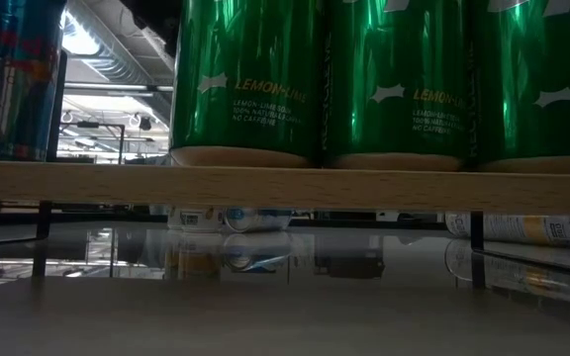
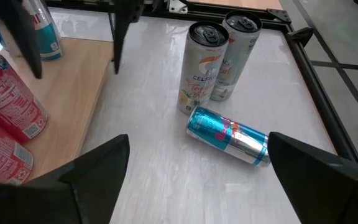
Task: Place canned beverage on shelf
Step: Put the middle white yellow soda can on the shelf
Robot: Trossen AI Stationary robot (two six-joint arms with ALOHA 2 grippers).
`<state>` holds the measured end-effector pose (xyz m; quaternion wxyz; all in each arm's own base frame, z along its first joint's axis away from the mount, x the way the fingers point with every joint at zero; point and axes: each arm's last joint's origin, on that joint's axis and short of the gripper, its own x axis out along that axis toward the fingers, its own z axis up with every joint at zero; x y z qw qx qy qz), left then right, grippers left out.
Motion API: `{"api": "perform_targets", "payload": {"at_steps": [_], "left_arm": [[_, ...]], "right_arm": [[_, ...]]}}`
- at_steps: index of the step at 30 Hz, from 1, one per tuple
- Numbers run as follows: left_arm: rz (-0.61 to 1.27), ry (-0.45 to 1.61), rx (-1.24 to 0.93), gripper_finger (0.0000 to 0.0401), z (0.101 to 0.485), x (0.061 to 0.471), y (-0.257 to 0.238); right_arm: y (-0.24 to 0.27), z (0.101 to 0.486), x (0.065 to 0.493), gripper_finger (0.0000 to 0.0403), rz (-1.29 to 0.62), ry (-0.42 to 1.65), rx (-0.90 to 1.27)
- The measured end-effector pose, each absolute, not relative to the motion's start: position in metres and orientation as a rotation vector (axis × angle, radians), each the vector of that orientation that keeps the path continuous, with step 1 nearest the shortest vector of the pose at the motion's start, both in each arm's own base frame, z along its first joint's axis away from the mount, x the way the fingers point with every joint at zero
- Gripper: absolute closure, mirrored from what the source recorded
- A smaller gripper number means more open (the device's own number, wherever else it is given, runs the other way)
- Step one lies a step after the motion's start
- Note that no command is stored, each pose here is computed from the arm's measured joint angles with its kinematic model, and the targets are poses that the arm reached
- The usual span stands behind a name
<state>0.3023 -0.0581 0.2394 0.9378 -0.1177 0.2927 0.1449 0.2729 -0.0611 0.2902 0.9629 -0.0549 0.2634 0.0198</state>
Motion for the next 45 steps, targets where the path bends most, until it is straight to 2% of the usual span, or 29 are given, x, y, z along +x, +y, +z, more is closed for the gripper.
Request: {"api": "perform_targets", "payload": {"at_steps": [18, 29, 38, 45], "left_arm": [[0.480, 0.475, -0.327, 0.0051, 0.267, 0.293, 0.006], [0.599, 0.314, -0.486, 0.0051, 0.302, 0.263, 0.032], [0.769, 0.388, -0.667, 0.0051, 0.302, 0.229, 0.032], [0.887, 0.463, -0.818, 0.0051, 0.289, 0.221, 0.031]], "right_arm": [[-0.061, 0.290, 0.273, 0.0031, 0.034, 0.534, -0.112], [-0.062, 0.287, 0.275, 0.0031, 0.036, 0.546, -0.109], [-0.063, 0.279, 0.280, 0.0031, 0.040, 0.574, -0.102], [-0.063, 0.280, 0.281, 0.0031, 0.038, 0.566, -0.104]]}}
